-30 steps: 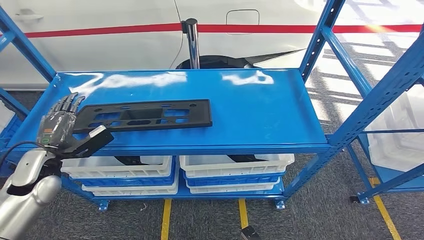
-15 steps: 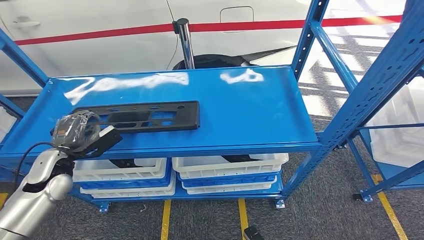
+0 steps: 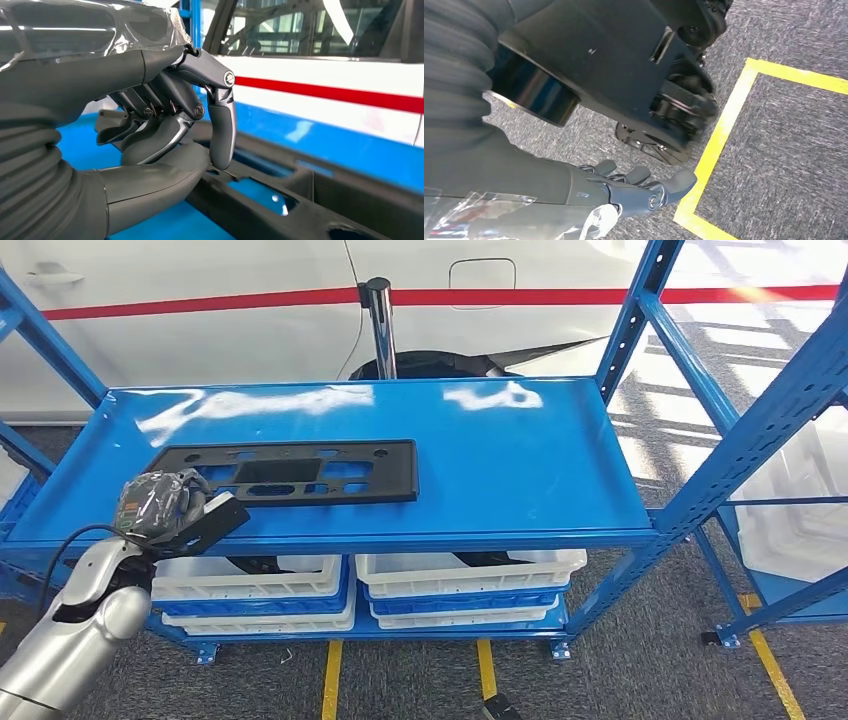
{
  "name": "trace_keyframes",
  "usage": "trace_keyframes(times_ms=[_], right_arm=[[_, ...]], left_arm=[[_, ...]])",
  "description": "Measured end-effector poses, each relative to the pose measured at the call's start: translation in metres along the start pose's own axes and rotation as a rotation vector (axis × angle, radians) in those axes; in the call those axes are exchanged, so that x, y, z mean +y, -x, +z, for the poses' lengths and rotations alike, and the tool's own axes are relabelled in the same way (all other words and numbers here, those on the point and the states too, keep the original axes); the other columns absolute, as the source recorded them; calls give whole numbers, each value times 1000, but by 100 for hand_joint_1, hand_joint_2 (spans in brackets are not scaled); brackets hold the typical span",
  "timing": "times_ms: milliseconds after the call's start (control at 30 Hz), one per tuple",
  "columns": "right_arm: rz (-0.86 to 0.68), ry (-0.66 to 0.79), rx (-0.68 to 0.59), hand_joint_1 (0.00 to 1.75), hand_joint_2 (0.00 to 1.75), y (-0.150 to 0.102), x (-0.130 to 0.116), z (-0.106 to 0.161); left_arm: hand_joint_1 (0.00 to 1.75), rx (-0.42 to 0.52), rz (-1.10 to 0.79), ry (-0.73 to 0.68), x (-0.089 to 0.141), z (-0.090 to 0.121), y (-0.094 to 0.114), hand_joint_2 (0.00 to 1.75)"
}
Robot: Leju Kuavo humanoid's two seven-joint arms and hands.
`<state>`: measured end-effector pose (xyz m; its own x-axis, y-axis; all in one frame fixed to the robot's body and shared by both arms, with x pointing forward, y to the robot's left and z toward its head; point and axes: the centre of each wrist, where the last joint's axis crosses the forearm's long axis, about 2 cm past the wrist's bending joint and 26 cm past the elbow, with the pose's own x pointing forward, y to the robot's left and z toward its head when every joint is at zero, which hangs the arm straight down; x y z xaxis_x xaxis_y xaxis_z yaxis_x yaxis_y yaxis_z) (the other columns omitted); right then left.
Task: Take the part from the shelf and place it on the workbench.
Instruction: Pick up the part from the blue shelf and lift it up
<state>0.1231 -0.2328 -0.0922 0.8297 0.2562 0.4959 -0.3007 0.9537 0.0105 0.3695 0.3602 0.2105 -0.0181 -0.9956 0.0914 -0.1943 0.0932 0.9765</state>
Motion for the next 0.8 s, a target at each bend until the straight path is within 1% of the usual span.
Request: trace_keyframes(times_ms=[267, 533, 800], right_arm=[[4, -1, -3, 0, 175, -1, -1, 0], [6, -3, -3, 0, 175, 0, -1, 0], [3, -3, -2, 0, 175, 1, 0, 0]], left_arm=[[175, -6, 32, 30, -1, 0, 0, 175], [175, -13, 103, 117, -3, 2, 1, 175], [175, 17, 71, 57, 7, -2, 6, 175]])
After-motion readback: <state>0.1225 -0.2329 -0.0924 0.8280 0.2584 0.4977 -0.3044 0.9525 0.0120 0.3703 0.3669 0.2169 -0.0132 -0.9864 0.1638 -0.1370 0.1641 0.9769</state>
